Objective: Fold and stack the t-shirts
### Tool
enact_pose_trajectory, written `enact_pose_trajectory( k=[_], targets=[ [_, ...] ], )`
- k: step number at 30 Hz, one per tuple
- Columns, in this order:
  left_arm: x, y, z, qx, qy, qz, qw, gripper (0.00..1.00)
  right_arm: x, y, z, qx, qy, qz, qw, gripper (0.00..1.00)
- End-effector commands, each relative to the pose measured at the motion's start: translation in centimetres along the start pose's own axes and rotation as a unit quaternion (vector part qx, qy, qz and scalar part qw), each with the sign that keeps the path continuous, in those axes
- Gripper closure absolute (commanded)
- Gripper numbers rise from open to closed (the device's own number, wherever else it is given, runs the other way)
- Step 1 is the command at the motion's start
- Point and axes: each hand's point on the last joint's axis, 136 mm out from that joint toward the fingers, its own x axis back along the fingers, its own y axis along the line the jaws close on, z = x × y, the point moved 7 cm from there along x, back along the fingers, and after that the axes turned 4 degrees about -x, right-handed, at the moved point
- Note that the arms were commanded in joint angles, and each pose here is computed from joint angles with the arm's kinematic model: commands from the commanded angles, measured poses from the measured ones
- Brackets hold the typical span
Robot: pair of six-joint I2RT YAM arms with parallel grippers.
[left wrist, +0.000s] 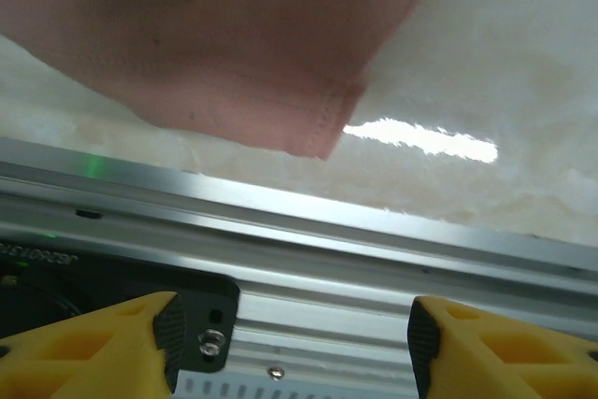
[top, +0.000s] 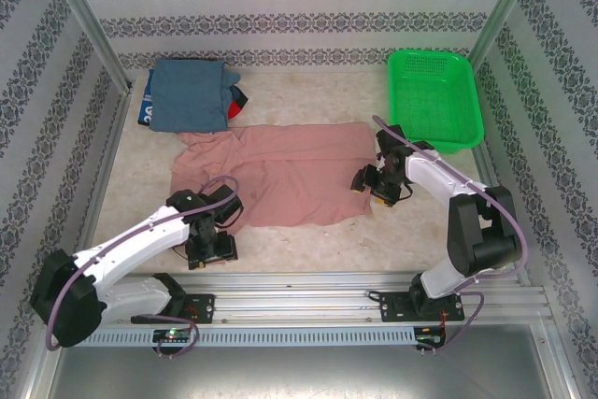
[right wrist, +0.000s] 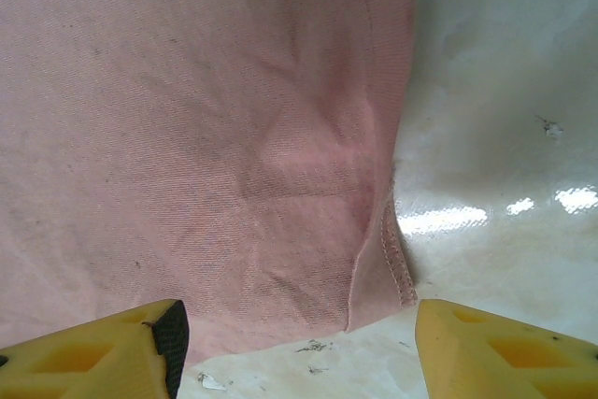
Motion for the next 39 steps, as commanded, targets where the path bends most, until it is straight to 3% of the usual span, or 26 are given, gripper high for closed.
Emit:
enact_pose_trajectory(
  k=[1, 5, 10, 16, 23, 28, 35, 39],
  targets=[
    [0.2, 1.3, -0.6, 0.034, -0.049, -0.042, 0.997, 0.34, -0.5, -0.3, 0.2, 0.01, 0.014, -0.003, 1.0, 0.33],
    [-0.5, 3.6, -0.6, 0.122, -0.069, -0.035, 0.989, 0.32, -0.5, -0.4, 0.3, 0.008, 0.015, -0.01, 1.0, 0.33],
    [-2.5, 6.5, -0.8, 0.254, -0.077, 0.04, 0.963, 0.34, -0.6, -0.3, 0.2, 0.011, 0.018, -0.017, 1.0, 0.33],
    [-3.9, 8.0, -2.5, 0.315, -0.092, 0.068, 0.942, 0.39, -0.5, -0.1, 0.2, 0.015, 0.023, -0.028, 0.999, 0.33],
    [-3.5, 7.5, -6.3, 0.309, -0.118, 0.073, 0.941, 0.41, -0.3, 0.1, 0.2, 0.021, 0.024, -0.036, 0.999, 0.33],
    [-4.5, 7.3, -8.0, 0.299, -0.103, 0.068, 0.946, 0.51, -0.2, 0.3, 0.2, 0.024, 0.024, -0.038, 0.999, 0.34],
    [-0.3, 6.4, -9.9, 0.228, -0.118, 0.072, 0.964, 0.74, -0.1, 0.3, 0.0, 0.031, 0.023, -0.041, 0.998, 0.31],
    [1.0, 5.9, -10.2, 0.189, -0.111, 0.066, 0.973, 0.77, -0.1, 0.5, -0.1, 0.038, 0.024, -0.044, 0.998, 0.27]
  ],
)
